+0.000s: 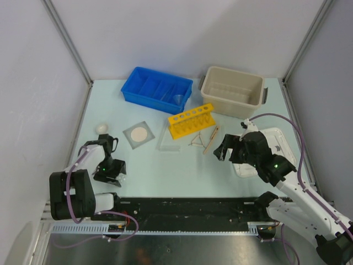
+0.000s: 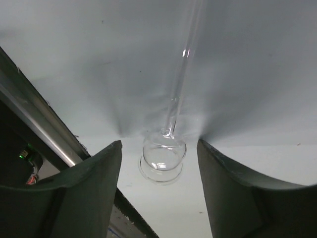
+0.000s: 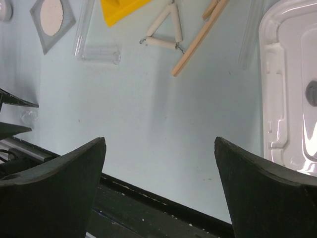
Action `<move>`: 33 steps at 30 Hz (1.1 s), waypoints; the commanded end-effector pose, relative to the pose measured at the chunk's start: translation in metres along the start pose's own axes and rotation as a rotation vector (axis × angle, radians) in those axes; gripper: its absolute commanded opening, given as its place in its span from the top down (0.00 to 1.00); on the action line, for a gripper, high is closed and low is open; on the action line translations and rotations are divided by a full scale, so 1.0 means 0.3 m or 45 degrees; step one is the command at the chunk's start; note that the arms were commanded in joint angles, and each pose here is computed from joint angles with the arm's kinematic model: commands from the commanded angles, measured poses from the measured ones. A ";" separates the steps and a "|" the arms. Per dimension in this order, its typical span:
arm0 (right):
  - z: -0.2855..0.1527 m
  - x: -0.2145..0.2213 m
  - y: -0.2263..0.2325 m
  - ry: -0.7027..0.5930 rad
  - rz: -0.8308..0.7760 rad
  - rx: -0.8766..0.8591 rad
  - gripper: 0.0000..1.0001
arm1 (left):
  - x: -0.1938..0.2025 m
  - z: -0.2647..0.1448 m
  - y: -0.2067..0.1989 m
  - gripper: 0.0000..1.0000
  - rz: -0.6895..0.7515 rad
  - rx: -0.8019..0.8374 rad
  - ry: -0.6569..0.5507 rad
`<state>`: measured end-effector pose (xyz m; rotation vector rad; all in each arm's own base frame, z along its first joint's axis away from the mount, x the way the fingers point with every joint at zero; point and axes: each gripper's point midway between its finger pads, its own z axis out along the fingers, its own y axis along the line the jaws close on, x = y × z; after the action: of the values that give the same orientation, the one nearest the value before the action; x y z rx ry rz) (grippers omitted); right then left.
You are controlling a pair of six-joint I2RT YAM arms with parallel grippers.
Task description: Organize the chemistry lab equipment
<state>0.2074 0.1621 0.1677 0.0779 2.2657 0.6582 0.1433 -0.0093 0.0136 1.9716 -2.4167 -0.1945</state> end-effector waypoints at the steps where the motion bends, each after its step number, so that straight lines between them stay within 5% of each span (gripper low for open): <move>1: -0.002 -0.023 0.017 -0.044 -0.002 -0.031 0.04 | 0.004 0.003 0.003 0.34 -0.029 -0.013 -0.004; 11: -0.004 -0.030 0.026 -0.056 -0.002 -0.046 0.04 | -0.032 -0.020 -0.018 0.52 0.004 0.021 -0.076; 21: 0.005 -0.028 0.025 -0.047 0.000 -0.042 0.04 | -0.086 -0.113 -0.098 0.56 0.120 0.155 -0.257; 33: -0.001 -0.029 0.026 -0.052 0.004 -0.045 0.04 | -0.069 -0.250 -0.249 0.61 0.535 0.245 -0.505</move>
<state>0.2080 0.1627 0.1681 0.0791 2.2594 0.6634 0.2093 -0.0141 0.0648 1.6760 -2.9909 -0.2806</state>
